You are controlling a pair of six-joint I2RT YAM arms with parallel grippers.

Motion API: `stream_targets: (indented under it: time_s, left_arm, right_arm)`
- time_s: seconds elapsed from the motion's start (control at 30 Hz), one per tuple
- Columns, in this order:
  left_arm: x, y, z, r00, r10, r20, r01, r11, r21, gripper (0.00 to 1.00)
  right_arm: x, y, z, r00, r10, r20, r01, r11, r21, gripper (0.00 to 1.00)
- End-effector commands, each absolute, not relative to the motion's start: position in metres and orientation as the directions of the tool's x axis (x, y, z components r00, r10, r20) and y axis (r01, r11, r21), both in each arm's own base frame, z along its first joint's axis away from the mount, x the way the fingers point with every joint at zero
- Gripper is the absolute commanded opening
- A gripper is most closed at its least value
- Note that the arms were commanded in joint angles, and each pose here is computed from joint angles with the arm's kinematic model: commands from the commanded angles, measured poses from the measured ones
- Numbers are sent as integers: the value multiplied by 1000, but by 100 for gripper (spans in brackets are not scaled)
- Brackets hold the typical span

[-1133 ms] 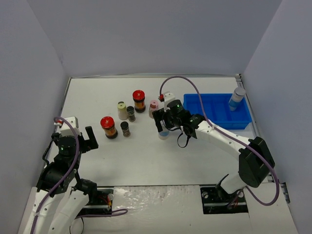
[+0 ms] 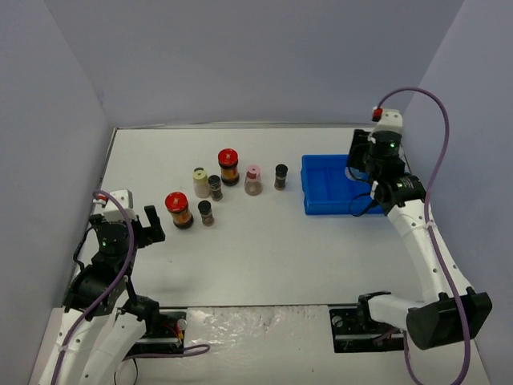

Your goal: Organize the condiment bottles

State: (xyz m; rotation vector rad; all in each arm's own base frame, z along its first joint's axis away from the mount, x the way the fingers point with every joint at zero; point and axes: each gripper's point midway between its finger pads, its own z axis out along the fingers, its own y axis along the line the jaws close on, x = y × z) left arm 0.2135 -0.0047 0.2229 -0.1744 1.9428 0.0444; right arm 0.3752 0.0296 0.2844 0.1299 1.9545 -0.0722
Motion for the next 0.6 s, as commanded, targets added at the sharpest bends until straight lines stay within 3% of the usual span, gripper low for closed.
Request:
stream_targets:
  time_s: [0.0,0.13,0.57]
  left_arm:
    - [223,-4,243,-285,-113,-952,-147,986,-73,97]
    - [223,-3,243,-283,-107,-953,-148,987,-67,97]
    - [219,0,248,-261,-98,-960,-151,987,-60,97]
  right_arm:
    - [381,-31,305,-319,108,-942,279,960,16,0]
    - [392,-74,297,-306,151,-940,409,913,13,0]
    - [432,-143,266,-269,217,-938,479,875,65,0]
